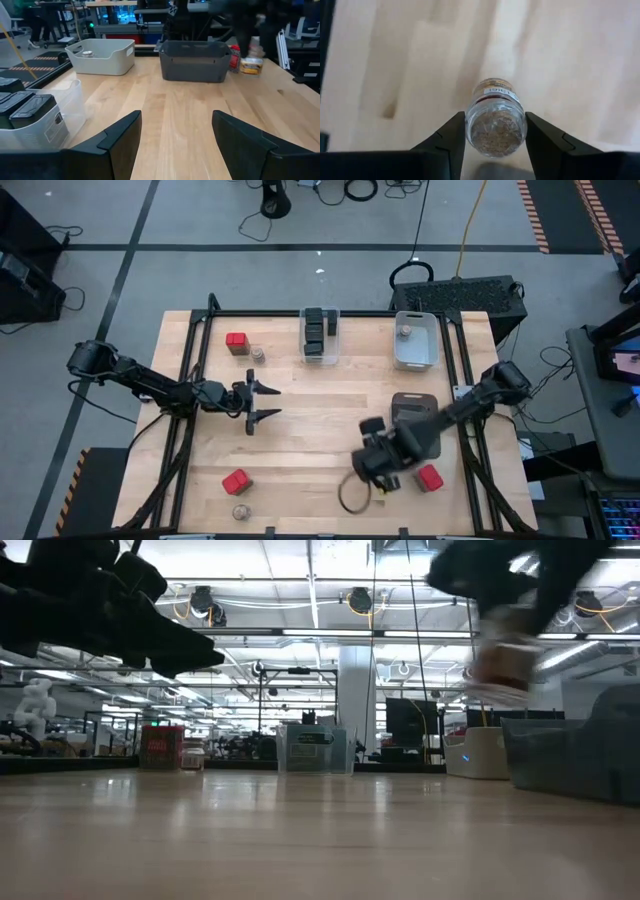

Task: Sort spices by type
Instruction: Put the top right transparent seasoning bottle into the gray bin

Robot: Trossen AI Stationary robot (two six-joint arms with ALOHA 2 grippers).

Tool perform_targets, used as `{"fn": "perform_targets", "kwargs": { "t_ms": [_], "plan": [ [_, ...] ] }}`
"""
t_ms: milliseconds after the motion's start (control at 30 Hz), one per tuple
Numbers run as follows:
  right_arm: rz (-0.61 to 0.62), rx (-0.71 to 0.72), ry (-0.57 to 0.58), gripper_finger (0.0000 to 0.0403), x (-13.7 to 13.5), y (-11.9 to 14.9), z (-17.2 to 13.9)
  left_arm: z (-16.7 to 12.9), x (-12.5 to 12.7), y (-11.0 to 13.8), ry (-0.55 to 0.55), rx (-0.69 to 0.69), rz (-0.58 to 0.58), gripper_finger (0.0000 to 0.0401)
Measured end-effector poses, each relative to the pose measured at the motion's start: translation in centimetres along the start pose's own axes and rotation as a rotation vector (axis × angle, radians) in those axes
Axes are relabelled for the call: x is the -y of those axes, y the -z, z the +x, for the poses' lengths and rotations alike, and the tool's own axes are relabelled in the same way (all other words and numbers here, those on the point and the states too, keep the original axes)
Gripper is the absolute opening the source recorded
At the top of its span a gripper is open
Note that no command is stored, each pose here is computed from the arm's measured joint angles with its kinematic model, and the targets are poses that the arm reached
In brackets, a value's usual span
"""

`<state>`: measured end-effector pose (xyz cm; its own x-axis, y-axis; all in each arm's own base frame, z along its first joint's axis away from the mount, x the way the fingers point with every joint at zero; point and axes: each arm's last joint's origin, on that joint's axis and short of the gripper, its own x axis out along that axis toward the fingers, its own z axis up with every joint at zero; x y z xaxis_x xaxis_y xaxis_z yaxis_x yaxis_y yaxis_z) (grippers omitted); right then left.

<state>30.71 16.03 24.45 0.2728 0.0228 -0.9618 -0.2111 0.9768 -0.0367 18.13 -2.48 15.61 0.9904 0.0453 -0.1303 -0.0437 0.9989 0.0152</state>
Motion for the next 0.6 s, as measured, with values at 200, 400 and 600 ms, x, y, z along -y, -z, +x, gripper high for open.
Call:
{"fn": "perform_targets", "kwargs": {
  "t_ms": [200, 400, 600],
  "plan": [
    [0.018, -0.033, 0.05, 0.0152, 6.2, -0.8, -1.8, 0.0, 0.0, 0.0, 0.0, -0.004, 0.0, 0.0249],
    [0.107, -0.085, 0.104, 0.0152, 13.4, 1.1, -4.3, 0.0, 0.0, 0.0, 0.0, -0.006, -0.004, 0.0249],
    [0.306, -0.023, 0.174, 0.0154, 19.8, 4.4, -8.2, 0.0, 0.0, 0.1, -0.001, -0.012, -0.003, 0.0249]
  ]
}}
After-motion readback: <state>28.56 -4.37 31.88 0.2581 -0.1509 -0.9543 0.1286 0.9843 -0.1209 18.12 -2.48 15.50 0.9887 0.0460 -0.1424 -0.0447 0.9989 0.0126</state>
